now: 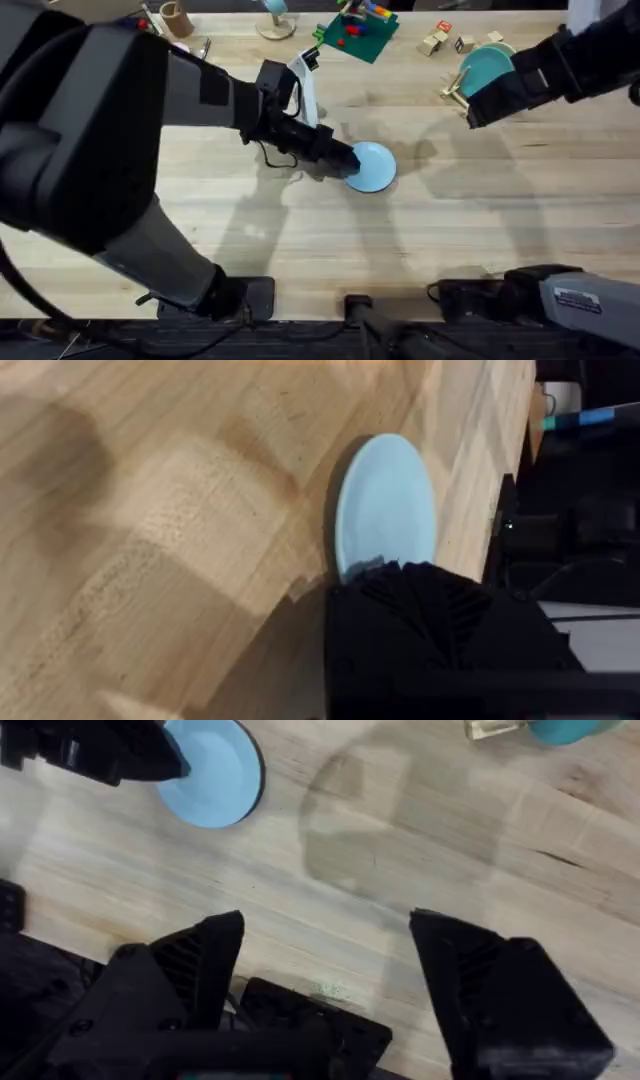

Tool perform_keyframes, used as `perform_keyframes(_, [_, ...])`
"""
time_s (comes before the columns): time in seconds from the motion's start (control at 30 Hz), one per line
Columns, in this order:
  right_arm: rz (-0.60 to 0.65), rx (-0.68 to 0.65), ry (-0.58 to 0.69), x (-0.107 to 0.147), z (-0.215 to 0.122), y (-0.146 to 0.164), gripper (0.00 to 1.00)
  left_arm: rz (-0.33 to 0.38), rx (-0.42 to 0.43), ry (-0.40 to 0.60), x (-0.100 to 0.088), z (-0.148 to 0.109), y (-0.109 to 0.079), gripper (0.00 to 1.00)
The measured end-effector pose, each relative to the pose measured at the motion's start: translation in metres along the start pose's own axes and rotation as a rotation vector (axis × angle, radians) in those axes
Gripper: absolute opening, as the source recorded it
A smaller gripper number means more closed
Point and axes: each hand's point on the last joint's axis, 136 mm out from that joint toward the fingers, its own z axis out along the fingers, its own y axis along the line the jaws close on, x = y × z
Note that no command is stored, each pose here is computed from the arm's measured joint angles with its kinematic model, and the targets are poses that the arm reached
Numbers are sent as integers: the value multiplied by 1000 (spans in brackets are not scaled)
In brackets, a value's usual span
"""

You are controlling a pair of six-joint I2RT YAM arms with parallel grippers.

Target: Pick up the plates from the table one by one and place each into a slot on the dish rack.

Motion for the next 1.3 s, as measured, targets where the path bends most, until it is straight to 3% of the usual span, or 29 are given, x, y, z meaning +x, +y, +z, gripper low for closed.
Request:
perform_keyframes(0.3, [0, 0, 0, 0, 0, 0, 995, -28, 80, -10, 1, 4, 2, 42])
perform_keyframes(0.73, [20, -2, 8, 2, 2, 0, 995, -39, 81, -10, 0, 4, 2, 41])
perform_keyframes(1.1, [75, -16, 51, 9, 34, -1, 995, -93, 65, -10, -2, 4, 4, 41])
perform_keyframes(1.3, [109, -92, 34, 6, 60, 8, 995, -102, 63, -10, -2, 4, 5, 41])
